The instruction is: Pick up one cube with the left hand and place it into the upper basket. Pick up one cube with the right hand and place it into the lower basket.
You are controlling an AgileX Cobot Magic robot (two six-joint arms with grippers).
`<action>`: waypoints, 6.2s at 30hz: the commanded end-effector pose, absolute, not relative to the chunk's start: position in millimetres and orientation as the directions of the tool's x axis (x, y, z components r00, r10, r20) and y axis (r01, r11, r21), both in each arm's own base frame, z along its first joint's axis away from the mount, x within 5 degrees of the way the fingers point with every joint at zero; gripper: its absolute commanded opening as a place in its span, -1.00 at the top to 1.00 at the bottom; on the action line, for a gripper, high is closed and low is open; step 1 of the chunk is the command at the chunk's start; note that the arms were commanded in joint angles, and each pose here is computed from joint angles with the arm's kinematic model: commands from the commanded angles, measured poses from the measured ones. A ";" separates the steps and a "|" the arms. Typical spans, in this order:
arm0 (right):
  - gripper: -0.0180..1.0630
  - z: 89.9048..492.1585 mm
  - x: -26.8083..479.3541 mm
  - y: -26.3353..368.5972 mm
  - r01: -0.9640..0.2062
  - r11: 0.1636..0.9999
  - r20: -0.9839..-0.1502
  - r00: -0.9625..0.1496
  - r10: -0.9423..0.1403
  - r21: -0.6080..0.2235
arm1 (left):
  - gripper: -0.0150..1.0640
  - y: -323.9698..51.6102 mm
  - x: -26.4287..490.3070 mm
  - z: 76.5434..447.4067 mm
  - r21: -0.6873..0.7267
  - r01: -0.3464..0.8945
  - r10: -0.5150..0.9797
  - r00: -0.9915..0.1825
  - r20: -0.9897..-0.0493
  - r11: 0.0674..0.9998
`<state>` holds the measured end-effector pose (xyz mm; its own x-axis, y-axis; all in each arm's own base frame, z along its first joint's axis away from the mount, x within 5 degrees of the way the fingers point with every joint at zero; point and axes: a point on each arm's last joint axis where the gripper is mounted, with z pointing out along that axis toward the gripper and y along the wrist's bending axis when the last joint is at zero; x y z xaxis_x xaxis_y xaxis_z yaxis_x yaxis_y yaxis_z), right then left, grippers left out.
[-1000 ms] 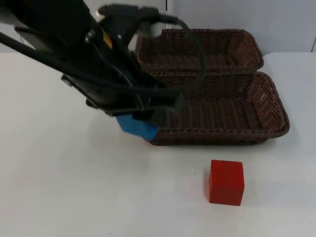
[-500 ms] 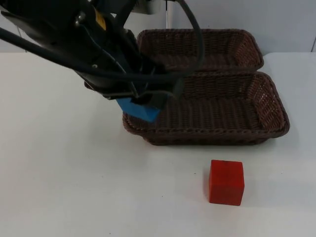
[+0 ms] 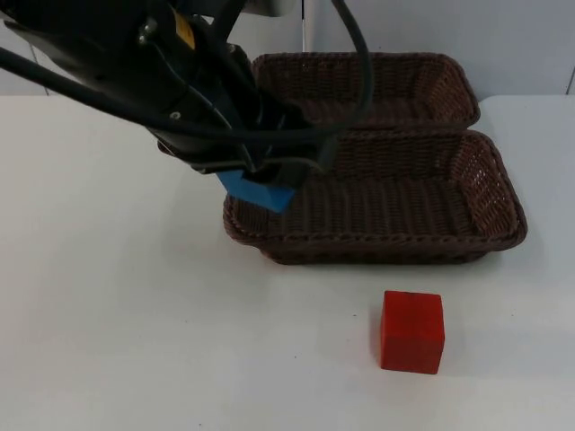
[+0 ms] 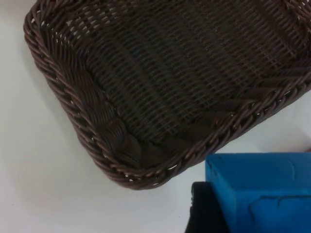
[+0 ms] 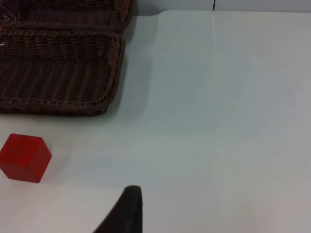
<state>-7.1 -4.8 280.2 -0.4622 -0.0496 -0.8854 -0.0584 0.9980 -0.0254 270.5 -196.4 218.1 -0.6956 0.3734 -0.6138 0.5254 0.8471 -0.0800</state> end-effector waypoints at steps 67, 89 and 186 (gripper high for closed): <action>-0.98 280.1 -7.1 -4.5 -0.059 0.998 -0.888 -0.456 -0.054 -0.030 | 0.98 -223.1 563.9 96.6 -0.062 0.433 0.176 -0.487 -0.856 0.899; -0.98 280.1 -7.1 -4.5 -0.059 0.998 -0.888 -0.456 -0.054 -0.030 | -0.89 -229.0 556.8 125.1 -0.205 0.437 0.090 -0.564 -0.821 0.876; -0.98 280.1 -7.1 -4.5 -0.059 0.998 -0.888 -0.456 -0.054 -0.030 | -0.91 -95.8 244.7 302.4 -0.106 0.319 0.114 -0.600 -0.791 0.942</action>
